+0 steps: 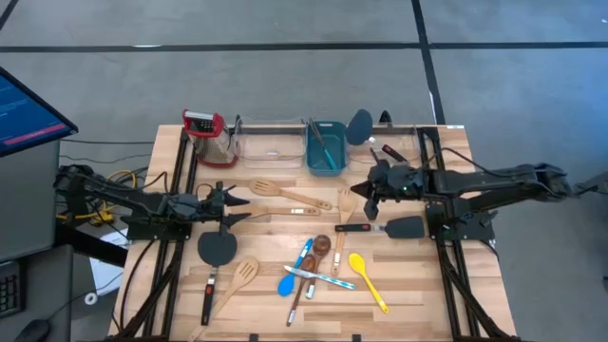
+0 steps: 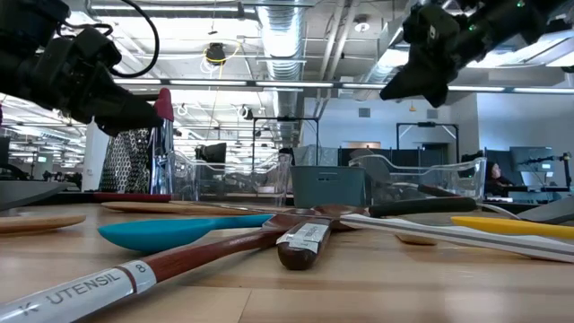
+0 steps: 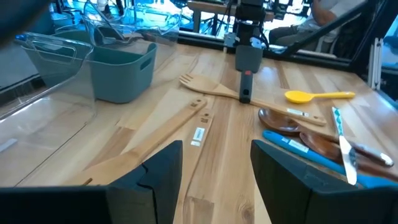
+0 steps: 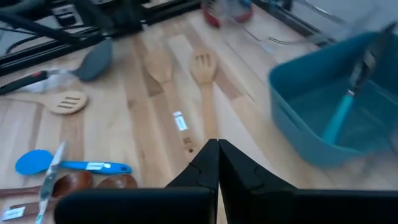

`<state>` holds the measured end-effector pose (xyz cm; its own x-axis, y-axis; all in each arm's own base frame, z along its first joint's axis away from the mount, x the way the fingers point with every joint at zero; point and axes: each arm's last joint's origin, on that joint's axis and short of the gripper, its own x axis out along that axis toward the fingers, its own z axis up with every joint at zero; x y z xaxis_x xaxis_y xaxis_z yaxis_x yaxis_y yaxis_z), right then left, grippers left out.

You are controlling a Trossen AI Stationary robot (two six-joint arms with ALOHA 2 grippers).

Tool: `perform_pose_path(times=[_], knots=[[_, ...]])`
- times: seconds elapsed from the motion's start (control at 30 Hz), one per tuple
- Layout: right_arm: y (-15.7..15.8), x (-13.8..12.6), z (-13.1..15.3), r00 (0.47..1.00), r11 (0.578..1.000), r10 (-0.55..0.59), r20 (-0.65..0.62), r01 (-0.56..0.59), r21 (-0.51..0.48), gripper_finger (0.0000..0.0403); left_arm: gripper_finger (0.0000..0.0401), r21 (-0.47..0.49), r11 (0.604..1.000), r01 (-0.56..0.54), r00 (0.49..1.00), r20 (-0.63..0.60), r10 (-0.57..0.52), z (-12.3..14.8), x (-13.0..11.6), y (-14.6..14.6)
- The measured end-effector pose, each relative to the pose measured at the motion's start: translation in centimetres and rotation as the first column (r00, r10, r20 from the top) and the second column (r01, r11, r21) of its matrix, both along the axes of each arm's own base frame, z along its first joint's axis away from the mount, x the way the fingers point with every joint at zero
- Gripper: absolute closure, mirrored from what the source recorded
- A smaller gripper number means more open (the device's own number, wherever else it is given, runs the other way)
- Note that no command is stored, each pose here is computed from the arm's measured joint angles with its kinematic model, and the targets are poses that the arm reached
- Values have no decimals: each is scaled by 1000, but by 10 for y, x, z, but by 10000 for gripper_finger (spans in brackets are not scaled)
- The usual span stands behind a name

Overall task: Pick & Place Kitchen Items
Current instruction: Put the black spatula into the right transparent bin

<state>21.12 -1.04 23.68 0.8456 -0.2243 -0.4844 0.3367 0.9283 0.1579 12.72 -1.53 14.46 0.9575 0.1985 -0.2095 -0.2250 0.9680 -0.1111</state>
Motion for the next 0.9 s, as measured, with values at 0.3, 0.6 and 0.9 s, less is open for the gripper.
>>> perform_pose_path(times=[0.3, 0.6, 0.9], knots=[[14, 31, -14, 994, 994, 92, 52, -88, -65, 403, 224, -15, 1000, -2, 1000, 15, 3, 1, 0, 0], [22, 55, -44, 993, 991, 119, 9, -119, -61, 403, 224, -17, 1000, -3, 1000, 27, 3, 2, 1, 0], [22, 62, -62, 994, 995, 101, -44, -102, -22, 403, 224, -27, 1000, -4, 999, 37, 5, 3, 1, 0]])
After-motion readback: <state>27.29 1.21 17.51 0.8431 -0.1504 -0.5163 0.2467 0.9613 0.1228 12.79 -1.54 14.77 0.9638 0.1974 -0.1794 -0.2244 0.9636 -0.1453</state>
